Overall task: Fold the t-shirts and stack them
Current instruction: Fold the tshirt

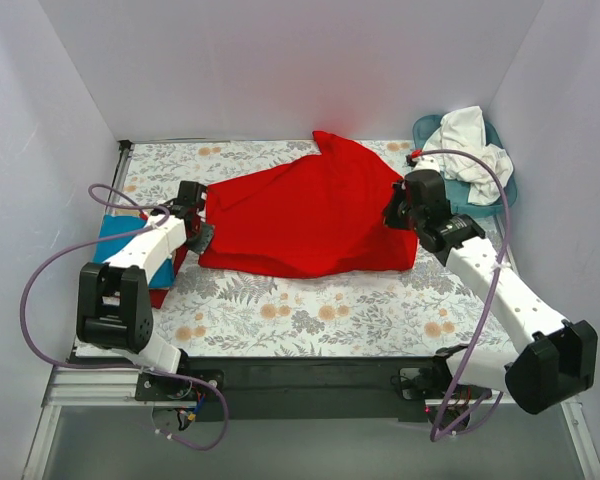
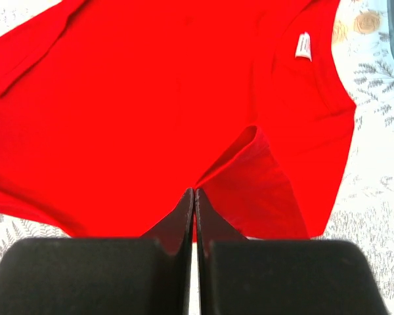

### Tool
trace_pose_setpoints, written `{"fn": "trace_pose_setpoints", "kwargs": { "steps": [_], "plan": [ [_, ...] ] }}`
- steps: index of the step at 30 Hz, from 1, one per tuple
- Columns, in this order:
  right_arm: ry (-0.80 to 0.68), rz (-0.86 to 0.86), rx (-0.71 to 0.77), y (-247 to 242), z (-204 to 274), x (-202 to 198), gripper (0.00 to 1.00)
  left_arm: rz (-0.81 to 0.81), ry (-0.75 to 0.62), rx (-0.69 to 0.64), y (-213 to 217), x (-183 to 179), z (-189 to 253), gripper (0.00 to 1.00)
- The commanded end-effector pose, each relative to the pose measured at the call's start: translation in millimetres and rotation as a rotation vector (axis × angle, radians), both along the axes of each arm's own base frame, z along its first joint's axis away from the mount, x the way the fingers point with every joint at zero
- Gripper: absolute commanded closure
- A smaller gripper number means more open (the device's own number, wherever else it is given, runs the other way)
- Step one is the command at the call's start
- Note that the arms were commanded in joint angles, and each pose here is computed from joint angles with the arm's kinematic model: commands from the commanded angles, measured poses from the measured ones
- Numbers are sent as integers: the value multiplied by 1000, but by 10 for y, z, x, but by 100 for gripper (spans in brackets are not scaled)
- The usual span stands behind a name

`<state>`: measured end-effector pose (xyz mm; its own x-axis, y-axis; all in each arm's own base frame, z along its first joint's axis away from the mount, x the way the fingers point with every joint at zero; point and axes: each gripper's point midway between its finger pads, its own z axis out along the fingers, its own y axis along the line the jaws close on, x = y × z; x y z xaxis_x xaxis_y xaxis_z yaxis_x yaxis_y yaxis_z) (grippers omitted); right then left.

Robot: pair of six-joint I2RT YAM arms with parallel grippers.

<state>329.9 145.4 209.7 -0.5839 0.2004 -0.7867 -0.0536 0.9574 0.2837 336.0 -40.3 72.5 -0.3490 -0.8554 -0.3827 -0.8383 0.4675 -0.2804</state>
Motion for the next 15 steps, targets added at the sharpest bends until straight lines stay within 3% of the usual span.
{"fn": "trace_pose_setpoints", "kwargs": {
  "steps": [1,15],
  "plan": [
    [-84,60,43,134,289,261,99,18,-24,21,94,184,135,100],
    [-88,67,32,135,403,892,99,33,-34,-14,159,617,137,100]
  ]
}}
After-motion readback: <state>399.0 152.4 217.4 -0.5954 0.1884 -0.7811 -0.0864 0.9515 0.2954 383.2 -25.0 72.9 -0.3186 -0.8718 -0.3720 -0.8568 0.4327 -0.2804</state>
